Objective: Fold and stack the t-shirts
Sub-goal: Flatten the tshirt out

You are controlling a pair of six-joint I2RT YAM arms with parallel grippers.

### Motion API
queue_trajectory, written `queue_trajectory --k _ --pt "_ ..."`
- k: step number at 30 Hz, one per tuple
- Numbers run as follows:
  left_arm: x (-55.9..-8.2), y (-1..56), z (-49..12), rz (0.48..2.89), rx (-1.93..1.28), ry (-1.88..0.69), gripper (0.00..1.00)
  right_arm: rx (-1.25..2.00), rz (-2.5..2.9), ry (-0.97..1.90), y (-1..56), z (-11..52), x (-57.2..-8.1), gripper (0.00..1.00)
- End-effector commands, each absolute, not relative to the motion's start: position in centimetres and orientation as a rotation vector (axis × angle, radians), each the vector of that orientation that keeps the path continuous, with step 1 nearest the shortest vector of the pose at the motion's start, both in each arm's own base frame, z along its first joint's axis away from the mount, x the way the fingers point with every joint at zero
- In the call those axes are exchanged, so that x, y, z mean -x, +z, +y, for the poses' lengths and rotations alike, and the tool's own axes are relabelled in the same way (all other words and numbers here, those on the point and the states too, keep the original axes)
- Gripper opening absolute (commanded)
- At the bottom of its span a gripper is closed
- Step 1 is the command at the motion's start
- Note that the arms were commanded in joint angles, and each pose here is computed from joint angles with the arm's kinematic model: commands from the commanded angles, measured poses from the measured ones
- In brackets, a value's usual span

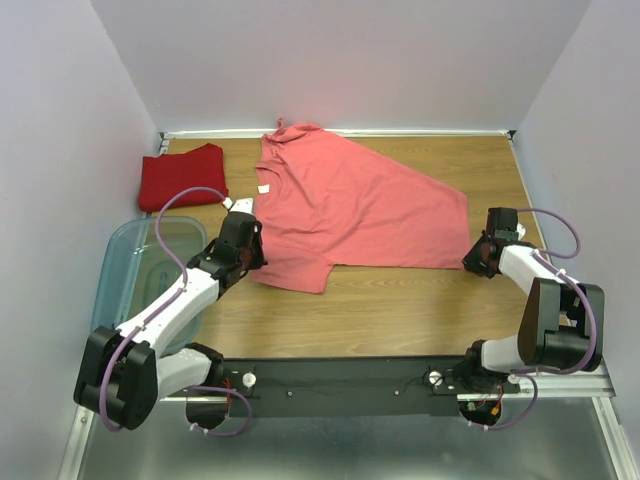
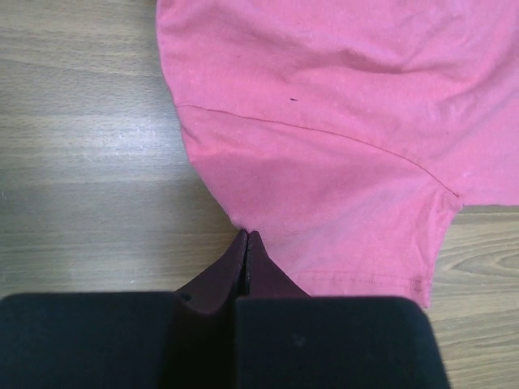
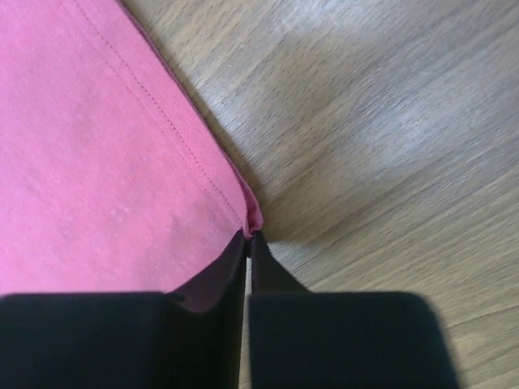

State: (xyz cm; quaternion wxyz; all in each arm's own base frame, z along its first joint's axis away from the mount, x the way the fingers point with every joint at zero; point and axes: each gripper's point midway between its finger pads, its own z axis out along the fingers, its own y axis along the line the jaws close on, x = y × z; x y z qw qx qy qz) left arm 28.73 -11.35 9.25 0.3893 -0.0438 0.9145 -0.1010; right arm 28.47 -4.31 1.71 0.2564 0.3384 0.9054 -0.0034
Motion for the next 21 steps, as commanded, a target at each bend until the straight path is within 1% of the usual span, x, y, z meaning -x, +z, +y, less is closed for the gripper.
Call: queue_trajectory --k 1,5,6,7,8,9,10,11,12,14,15,17,18,20,21 --pt "-29.3 10.2 -11.6 2.287 0.115 -0.303 0.0 -0.923 2.454 0.018 2.3 -4.2 -28.8 0.0" --pt "-31.1 11.5 -10.6 2.252 0.156 -0.287 0.0 -0.883 2.39 0.06 4.8 -4.2 -30.7 0.0" --pt "-32.1 12.2 -10.1 2.232 0.171 -0.268 0.0 -0.865 2.355 0.082 6.2 -4.2 -31.7 0.0" --pt "-32.8 12.7 -9.9 2.221 0.176 -0.26 0.0 -0.861 2.351 0.095 6.4 -4.0 -31.8 0.0" --pt "-33.9 14.3 -9.9 2.189 0.173 -0.257 0.0 -0.845 2.315 0.121 7.9 -3.9 -32.8 0.01" --pt "-34.7 14.2 -9.6 2.193 0.185 -0.241 0.0 -0.829 2.267 0.142 9.8 -4.0 -34.1 0.0" --pt "-35.5 14.8 -9.4 2.183 0.188 -0.233 0.0 -0.827 2.268 0.153 9.9 -3.8 -34.2 0.0" --pt "-36.1 15.4 -9.4 2.176 0.187 -0.227 0.0 -0.8 2.212 0.169 12.3 -4.0 -35.6 0.0" --pt "-37.6 17.0 -9.6 2.146 0.183 -0.228 0.0 -0.776 2.191 0.209 13.6 -3.6 -36.3 0.0" --pt "-38.9 19.1 -9.3 2.112 0.192 -0.223 0.0 -0.737 2.126 0.233 16.7 -3.6 -37.7 0.0" --pt "-40.1 22.1 -9.4 2.051 0.197 -0.232 0.0 -0.705 2.067 0.247 19.5 -3.7 -38.8 0.0" --pt "-41.0 25.3 -9.1 1.988 0.199 -0.232 0.0 -0.666 1.996 0.262 23.0 -3.7 -39.8 0.0" --pt "-41.6 29.3 -8.7 1.901 0.212 -0.239 0.0 -0.628 1.93 0.273 26.5 -3.7 -40.4 0.0" --pt "-41.7 33.8 -7.9 1.815 0.213 -0.229 0.0 -0.589 1.864 0.28 30.1 -3.7 -40.8 0.0" --pt "-41.2 38.9 -7.1 1.704 0.229 -0.225 0.0 -0.553 1.795 0.285 33.9 -3.7 -40.9 0.0"
